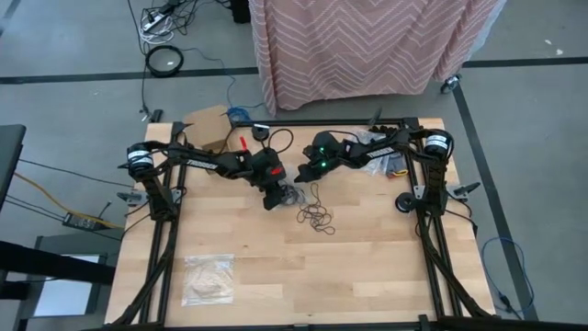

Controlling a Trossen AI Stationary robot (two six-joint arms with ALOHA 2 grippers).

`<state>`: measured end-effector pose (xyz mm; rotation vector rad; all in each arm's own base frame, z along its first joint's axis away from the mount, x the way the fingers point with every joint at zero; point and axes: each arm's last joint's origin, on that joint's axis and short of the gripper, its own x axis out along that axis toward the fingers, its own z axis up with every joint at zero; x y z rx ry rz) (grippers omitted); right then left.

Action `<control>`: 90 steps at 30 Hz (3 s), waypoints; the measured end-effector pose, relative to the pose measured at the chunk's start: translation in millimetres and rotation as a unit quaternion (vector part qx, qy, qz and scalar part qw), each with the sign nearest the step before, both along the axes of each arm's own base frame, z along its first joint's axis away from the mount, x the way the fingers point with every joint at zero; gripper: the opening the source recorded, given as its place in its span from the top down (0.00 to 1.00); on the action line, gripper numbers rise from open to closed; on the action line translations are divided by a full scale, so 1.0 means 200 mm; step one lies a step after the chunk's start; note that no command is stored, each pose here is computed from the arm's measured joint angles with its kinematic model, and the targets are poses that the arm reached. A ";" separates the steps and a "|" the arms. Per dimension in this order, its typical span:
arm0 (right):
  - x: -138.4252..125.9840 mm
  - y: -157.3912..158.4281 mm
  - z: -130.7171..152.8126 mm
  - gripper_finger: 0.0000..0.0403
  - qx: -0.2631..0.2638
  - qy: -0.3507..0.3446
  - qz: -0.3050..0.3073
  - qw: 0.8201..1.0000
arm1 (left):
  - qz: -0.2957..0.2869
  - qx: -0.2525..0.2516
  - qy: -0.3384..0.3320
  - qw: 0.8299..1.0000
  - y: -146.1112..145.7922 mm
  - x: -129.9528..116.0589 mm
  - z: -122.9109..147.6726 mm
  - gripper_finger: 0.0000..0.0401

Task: Sort rubber bands
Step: Close the transparent zip bag

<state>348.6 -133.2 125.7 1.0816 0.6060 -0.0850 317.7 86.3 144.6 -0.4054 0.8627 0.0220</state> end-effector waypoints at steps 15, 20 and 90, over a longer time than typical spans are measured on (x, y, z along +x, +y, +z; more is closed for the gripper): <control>0.02 0.03 0.00 0.66 -0.003 0.004 -0.009 1.000 | 0.000 0.000 -0.001 1.000 0.00 0.00 0.00 0.91; 0.02 0.05 -0.01 0.67 -0.014 0.014 -0.020 1.000 | 0.000 0.001 -0.004 1.000 0.00 0.00 0.00 0.91; -0.04 0.18 0.98 1.00 -0.318 0.025 0.147 0.936 | -0.067 0.069 -0.127 0.987 0.28 -0.18 0.89 0.51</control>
